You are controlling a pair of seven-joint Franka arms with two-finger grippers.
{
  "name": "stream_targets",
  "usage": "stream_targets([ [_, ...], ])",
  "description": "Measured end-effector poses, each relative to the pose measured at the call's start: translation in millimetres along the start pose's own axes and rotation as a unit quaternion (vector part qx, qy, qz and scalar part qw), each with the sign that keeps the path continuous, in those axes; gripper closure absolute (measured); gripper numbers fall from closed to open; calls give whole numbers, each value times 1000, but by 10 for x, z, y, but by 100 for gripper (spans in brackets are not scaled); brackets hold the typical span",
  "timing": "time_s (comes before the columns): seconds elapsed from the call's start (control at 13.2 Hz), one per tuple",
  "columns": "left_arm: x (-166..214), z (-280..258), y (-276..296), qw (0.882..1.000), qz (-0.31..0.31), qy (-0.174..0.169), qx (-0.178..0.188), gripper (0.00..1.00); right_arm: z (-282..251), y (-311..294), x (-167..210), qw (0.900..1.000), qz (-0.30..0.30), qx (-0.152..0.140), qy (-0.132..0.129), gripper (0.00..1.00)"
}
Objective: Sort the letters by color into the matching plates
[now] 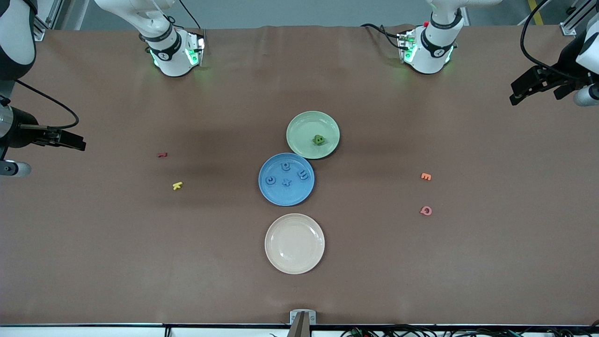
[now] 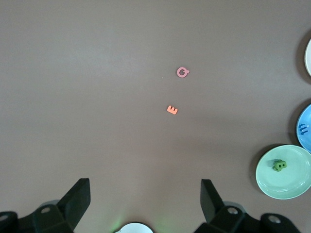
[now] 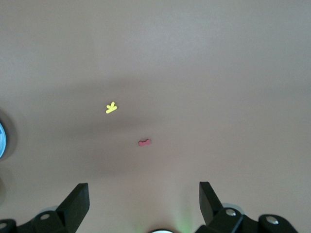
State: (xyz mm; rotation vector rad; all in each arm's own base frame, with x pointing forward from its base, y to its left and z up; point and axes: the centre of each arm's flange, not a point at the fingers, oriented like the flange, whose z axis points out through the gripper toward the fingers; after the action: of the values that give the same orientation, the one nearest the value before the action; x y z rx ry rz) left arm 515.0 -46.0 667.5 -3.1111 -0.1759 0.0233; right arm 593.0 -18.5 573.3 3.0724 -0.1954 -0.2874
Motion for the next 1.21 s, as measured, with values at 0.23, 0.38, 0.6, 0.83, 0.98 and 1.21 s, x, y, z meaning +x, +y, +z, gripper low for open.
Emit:
stream_targets([
  [0.23, 0, 1, -1, 1000, 0, 0, 0, 0, -33, 38, -71, 1000, 3, 4, -6, 0],
  [0.38, 1, 1, -2, 1000, 0, 0, 0, 0, -115, 162, -208, 1000, 11, 15, -1, 0],
  [0.6, 0, 2, -2, 1000, 0, 0, 0, 0, -298, 233, -486, 1000, 13, 25, 14, 0],
  [0.83, 1, 2, -5, 1000, 0, 0, 0, 0, -376, 222, -685, 999, 9, 29, 29, 0],
  [0.98, 1, 2, -5, 1000, 0, -1, 0, 0, -411, 227, -773, 999, 9, 30, 37, 0],
  [1.21, 0, 2, -4, 1000, 1, -1, 0, 0, -531, 242, -900, 998, 8, 33, 52, 0],
])
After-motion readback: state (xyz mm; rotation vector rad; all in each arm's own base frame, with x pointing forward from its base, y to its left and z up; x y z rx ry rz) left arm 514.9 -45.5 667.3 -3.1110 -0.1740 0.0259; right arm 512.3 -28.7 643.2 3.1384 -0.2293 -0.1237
